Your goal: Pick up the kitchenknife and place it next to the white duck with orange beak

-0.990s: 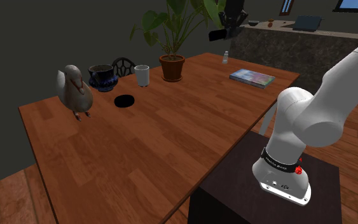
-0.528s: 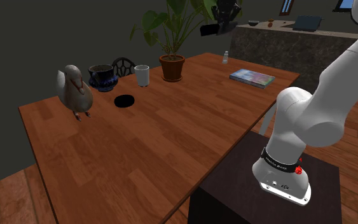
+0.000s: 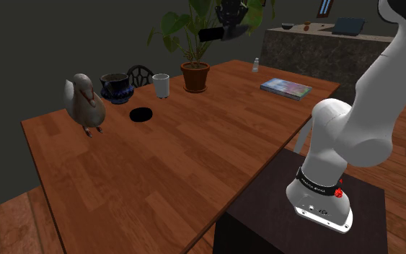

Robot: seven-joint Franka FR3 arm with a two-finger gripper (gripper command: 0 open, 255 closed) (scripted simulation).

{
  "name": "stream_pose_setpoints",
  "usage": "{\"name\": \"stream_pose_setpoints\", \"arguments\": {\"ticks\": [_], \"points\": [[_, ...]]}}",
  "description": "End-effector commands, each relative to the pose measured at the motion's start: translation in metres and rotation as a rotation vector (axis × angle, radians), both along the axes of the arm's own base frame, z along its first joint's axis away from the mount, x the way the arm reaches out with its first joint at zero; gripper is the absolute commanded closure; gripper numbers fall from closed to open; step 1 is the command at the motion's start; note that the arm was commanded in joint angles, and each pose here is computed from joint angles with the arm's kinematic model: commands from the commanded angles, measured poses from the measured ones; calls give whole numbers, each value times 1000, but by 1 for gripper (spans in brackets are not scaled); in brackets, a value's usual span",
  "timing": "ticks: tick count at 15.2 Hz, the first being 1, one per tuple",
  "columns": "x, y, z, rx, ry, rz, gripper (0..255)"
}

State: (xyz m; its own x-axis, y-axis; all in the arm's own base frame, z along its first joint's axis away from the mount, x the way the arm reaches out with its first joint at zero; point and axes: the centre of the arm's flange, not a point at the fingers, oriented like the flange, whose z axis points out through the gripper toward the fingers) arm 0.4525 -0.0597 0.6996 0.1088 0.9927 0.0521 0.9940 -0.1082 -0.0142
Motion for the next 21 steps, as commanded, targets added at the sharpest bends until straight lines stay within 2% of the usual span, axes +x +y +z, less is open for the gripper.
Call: {"name": "stream_pose_setpoints", "arguments": {"ticks": [1, 21], "points": [[11, 21, -2, 1, 0, -1, 255], [137, 249, -2, 1, 0, -1, 255]]}}
